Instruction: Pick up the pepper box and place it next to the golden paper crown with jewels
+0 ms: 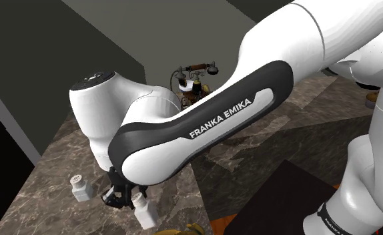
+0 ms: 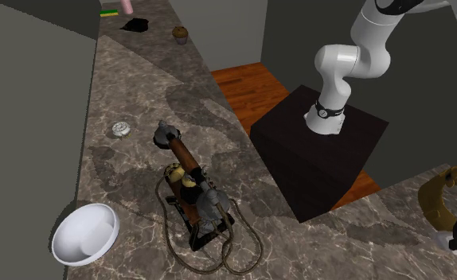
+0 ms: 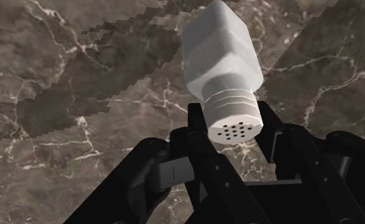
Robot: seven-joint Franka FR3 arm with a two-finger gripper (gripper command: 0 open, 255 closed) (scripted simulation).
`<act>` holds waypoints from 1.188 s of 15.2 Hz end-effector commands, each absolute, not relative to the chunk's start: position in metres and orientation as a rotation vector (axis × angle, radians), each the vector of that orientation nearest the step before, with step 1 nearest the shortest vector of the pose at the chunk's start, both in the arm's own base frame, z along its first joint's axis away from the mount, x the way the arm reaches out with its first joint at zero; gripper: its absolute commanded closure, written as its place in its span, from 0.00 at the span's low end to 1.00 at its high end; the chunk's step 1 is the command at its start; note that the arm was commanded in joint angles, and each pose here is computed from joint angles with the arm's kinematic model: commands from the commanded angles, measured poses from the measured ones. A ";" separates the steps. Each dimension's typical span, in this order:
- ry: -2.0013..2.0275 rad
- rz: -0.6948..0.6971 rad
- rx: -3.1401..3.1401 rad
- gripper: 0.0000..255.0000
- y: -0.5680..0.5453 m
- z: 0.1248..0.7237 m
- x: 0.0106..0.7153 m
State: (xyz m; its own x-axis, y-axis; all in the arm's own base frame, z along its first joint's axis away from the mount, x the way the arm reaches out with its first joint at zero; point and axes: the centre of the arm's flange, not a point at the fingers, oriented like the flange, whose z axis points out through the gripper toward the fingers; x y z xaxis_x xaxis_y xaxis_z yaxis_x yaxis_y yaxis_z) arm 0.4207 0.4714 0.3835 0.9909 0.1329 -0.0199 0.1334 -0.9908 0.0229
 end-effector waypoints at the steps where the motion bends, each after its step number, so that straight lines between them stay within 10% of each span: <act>1: 0.208 -0.028 3.111 1.00 0.471 0.375 0.420; 9: 0.208 -0.028 3.110 1.00 0.471 0.375 0.420; 10: 0.208 -0.028 3.110 0.00 0.471 0.375 0.420; 18: 0.208 -0.028 3.111 0.00 0.472 0.414 0.421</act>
